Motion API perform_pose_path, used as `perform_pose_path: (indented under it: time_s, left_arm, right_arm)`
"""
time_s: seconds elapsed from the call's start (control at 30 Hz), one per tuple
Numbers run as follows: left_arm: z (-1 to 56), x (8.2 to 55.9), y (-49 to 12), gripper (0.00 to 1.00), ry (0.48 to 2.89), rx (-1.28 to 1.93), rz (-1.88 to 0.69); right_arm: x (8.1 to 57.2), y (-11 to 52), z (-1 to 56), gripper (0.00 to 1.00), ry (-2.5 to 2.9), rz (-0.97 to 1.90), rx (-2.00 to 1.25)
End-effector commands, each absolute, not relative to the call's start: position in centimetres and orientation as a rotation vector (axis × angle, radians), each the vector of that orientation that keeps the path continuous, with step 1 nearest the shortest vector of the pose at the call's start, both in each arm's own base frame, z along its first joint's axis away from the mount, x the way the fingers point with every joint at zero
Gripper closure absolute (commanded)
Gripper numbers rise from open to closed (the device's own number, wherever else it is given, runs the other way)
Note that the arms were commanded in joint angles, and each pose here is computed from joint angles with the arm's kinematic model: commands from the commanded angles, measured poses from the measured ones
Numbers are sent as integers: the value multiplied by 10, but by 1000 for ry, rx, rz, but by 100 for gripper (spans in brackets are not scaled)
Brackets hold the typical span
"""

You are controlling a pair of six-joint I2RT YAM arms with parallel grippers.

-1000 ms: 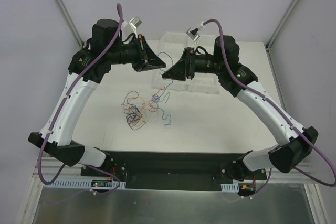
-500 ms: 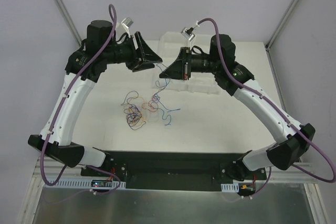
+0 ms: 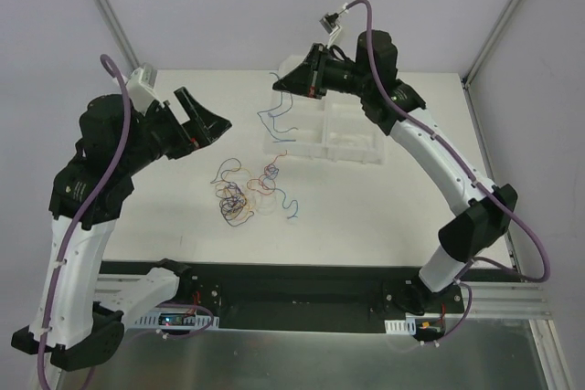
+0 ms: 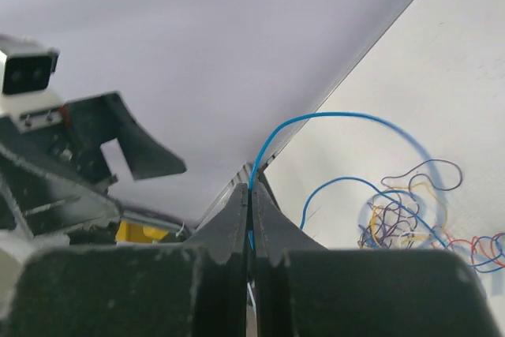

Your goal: Untangle the cables

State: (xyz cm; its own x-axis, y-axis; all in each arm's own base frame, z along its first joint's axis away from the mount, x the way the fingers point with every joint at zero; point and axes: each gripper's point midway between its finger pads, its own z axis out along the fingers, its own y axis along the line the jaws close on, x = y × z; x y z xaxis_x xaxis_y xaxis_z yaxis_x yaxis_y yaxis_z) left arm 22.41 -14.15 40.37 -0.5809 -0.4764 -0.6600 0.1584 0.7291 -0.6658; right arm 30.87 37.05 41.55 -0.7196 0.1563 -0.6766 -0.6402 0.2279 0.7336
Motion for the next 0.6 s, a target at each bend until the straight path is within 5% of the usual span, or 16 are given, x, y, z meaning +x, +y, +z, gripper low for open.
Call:
perform_pose_path:
  time_s: [0.0, 0.3, 0.57]
  left_arm:
    - [379, 226, -124, 10, 2057, -265, -743]
    - [359, 223, -141, 11, 2146, -179, -809]
    - [352, 240, -157, 11, 2206, -13, -816]
  right_arm:
    - [348, 372, 432, 100, 1819, 1530, -308]
    - [422, 358, 389, 100, 1888, 1432, -224]
    - [441, 354, 314, 100, 1989, 1344, -292]
